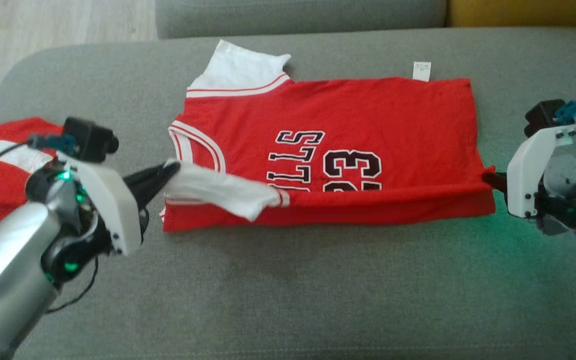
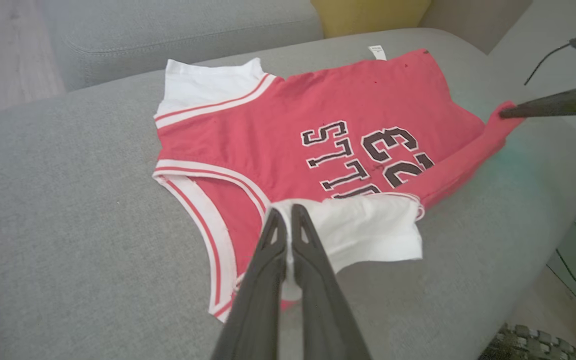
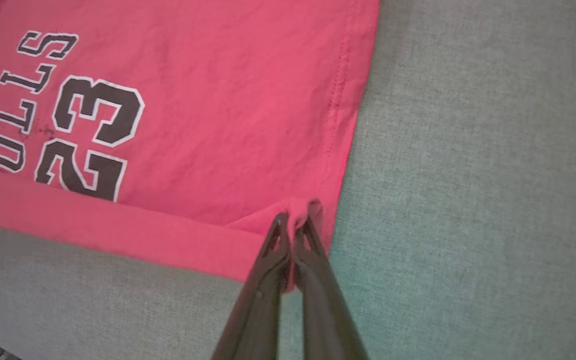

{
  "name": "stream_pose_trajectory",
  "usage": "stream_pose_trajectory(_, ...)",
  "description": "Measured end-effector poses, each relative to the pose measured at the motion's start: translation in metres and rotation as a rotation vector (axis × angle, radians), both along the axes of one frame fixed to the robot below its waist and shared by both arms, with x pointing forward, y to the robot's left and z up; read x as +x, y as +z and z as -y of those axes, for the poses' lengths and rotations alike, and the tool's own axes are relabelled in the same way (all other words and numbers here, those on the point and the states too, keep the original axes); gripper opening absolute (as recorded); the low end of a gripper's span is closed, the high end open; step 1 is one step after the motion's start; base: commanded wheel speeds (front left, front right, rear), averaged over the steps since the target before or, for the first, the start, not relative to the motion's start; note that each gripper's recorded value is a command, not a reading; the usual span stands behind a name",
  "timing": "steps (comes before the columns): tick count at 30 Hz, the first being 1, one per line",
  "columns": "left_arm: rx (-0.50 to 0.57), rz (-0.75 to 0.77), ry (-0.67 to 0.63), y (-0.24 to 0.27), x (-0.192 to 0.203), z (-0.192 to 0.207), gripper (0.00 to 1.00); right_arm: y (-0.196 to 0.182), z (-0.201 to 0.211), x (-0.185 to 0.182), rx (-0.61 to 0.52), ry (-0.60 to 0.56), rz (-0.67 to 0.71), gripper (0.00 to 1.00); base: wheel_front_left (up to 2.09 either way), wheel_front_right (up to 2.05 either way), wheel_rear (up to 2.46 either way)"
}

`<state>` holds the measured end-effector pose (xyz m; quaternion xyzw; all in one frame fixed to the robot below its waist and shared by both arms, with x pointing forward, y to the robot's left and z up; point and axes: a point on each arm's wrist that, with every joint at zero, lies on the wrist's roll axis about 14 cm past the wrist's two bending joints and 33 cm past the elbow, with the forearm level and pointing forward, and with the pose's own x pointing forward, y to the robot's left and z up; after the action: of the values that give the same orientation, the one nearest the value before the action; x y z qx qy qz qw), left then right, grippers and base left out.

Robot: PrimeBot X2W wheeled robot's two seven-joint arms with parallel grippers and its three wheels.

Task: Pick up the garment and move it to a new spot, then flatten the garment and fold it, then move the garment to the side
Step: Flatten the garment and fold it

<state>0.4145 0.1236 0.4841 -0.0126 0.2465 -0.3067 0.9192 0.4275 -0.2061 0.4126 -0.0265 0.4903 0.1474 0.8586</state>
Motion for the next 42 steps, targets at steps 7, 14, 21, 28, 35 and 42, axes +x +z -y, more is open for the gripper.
stream_pose_trajectory(7,0.022,-0.025,0.000,-0.017,0.020,0.007,0.00,-0.012,-0.004,0.008,0.002,-0.007,-0.013,0.00,0.00,0.00,0.00)
stream_pose_trajectory(14,0.025,-0.015,0.129,-0.029,0.056,-0.005,1.00,-0.008,-0.006,0.037,0.024,-0.036,0.119,1.00,0.00,0.00,0.00)
stream_pose_trajectory(21,-0.093,0.165,0.333,-0.002,0.091,-0.022,1.00,0.017,-0.005,0.067,0.091,-0.102,0.351,1.00,0.00,0.00,0.00)
stream_pose_trajectory(28,-0.251,0.357,0.478,0.048,0.095,-0.031,1.00,0.049,-0.001,0.069,0.168,-0.155,0.602,1.00,0.00,0.00,0.00)
stream_pose_trajectory(35,-0.345,0.518,0.569,0.087,0.050,-0.034,1.00,0.064,-0.004,0.045,0.226,-0.186,0.776,1.00,0.00,0.00,0.00)
stream_pose_trajectory(42,-0.330,0.511,0.595,0.057,-0.016,-0.018,1.00,0.080,-0.008,0.021,0.239,-0.188,0.884,1.00,0.00,0.00,0.00)
